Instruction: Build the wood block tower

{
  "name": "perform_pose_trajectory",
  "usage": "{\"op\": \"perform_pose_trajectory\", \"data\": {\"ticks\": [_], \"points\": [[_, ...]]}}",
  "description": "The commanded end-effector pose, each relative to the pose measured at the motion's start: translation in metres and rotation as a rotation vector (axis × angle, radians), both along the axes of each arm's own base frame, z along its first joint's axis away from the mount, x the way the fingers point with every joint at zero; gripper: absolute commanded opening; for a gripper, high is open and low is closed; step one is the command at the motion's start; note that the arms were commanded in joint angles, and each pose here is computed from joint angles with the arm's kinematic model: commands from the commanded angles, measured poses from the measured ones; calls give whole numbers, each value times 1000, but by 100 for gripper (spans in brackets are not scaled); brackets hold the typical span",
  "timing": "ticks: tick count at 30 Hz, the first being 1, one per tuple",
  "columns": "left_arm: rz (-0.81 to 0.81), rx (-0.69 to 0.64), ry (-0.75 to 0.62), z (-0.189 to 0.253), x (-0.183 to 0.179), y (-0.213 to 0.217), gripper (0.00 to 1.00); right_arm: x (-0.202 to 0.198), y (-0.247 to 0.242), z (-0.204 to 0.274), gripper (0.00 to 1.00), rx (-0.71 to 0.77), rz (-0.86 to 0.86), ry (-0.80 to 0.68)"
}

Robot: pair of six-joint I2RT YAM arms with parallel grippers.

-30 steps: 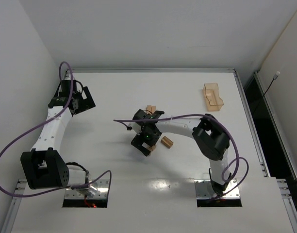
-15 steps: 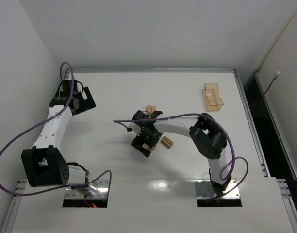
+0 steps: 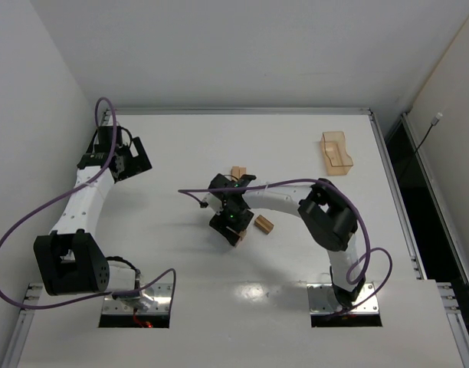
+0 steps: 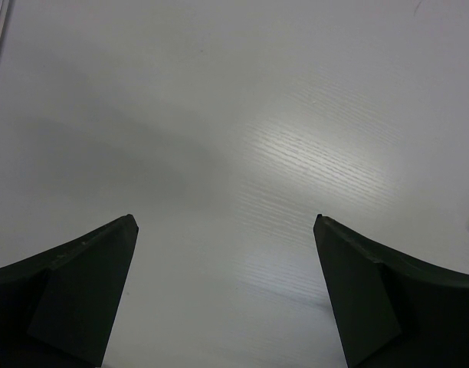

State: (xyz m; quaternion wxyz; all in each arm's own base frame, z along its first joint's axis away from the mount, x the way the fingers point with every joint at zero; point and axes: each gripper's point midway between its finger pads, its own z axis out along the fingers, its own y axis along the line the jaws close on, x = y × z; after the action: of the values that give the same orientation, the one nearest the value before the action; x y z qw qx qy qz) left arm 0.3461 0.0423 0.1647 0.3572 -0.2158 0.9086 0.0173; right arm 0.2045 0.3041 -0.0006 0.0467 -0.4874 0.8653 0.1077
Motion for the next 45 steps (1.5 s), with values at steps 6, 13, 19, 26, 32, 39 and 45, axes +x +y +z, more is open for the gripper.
{"op": "perform_pose_trajectory", "data": {"ticks": [6,13,19,26,32,39,45], "points": [[5,-6,-17,0,7,3,100,2,14,3,52,23,14,12],[5,-5,-26,3,9,3,100,3,15,6,74,23,14,12],[5,-5,-26,3,9,3,100,-2,14,2,76,9,23,23],[5,-5,-26,3,9,3,100,-4,19,2,64,-9,50,10],[5,-4,-36,5,10,3,100,-3,16,-7,38,-42,48,15],[-8,-19,-26,0,9,0,100,10,8,3,0,-72,44,-65],[-14,-26,-27,-3,7,-2,100,23,-1,18,0,-67,38,-153]]}}
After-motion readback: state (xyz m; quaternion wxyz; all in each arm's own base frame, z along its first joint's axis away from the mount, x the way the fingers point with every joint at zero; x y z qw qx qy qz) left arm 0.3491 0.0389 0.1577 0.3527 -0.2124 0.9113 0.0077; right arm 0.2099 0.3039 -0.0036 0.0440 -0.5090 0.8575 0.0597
